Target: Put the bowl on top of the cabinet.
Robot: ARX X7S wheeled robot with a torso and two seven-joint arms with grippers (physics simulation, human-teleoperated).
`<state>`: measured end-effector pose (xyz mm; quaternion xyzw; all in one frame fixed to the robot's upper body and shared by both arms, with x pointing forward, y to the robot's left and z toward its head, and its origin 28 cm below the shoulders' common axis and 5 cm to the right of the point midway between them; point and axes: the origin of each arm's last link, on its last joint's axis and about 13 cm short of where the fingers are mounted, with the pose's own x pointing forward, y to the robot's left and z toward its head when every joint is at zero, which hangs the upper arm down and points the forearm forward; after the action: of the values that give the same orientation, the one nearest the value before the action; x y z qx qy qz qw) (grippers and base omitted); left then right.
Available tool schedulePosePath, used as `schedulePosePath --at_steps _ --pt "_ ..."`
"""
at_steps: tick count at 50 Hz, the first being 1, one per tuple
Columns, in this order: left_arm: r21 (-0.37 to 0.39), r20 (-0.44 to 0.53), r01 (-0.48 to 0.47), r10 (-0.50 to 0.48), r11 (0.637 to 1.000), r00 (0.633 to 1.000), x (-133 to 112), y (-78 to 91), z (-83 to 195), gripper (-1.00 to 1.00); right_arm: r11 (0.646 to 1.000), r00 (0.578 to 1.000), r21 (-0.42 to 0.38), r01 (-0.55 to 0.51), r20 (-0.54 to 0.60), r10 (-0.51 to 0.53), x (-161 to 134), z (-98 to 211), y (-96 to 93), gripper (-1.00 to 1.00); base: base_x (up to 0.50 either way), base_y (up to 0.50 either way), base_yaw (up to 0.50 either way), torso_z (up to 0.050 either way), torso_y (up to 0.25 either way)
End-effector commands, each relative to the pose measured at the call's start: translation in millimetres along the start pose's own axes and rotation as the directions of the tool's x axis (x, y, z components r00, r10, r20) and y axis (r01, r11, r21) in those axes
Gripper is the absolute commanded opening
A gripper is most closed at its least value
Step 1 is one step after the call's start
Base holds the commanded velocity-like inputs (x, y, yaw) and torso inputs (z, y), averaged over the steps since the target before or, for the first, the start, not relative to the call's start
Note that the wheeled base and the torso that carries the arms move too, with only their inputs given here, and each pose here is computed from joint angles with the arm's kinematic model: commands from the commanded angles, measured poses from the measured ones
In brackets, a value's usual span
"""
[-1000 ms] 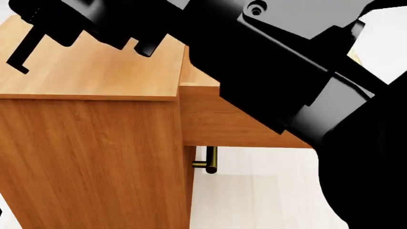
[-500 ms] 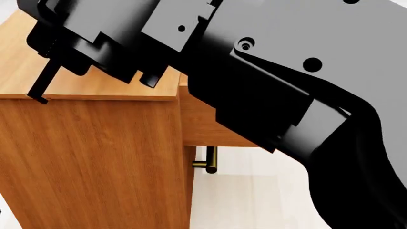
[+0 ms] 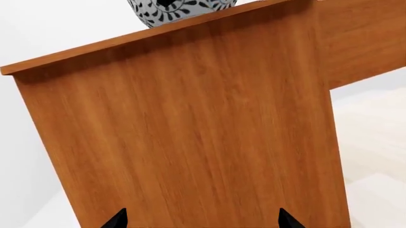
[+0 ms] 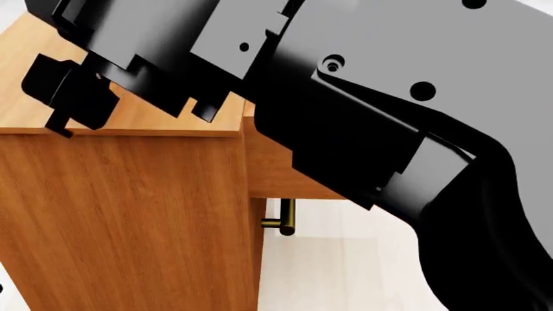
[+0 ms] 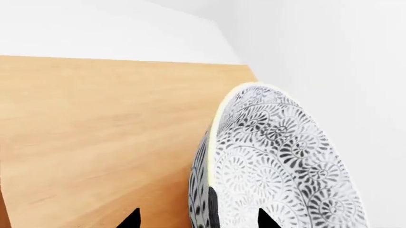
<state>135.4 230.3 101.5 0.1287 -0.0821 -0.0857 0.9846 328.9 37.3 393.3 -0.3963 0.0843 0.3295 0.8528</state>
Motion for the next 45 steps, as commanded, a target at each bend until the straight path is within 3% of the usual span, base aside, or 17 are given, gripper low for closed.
schedulePosePath --at_steps 1,17,45 --pt "0.006 -0.003 0.002 -0.002 1.0 1.0 0 -0.2 0 1.0 1.0 1.0 -0.017 0.019 -0.004 -0.019 -2 1 -2.7 1.0 0.0 0.0 0.0 0.0 0.0" --pt "-0.001 -0.029 -0.025 0.025 1.0 0.999 5 3.1 -4 1.0 0.996 0.999 -0.075 0.039 0.016 -0.038 -22 21 -0.8 1.0 0.0 0.0 0.0 0.0 0.0" --pt "0.049 -0.026 -0.003 0.004 0.999 1.0 0 -5.6 -7 1.0 0.958 0.975 -0.184 0.221 0.059 -0.214 -114 79 -14.3 1.0 0.0 0.0 0.0 0.0 0.0"
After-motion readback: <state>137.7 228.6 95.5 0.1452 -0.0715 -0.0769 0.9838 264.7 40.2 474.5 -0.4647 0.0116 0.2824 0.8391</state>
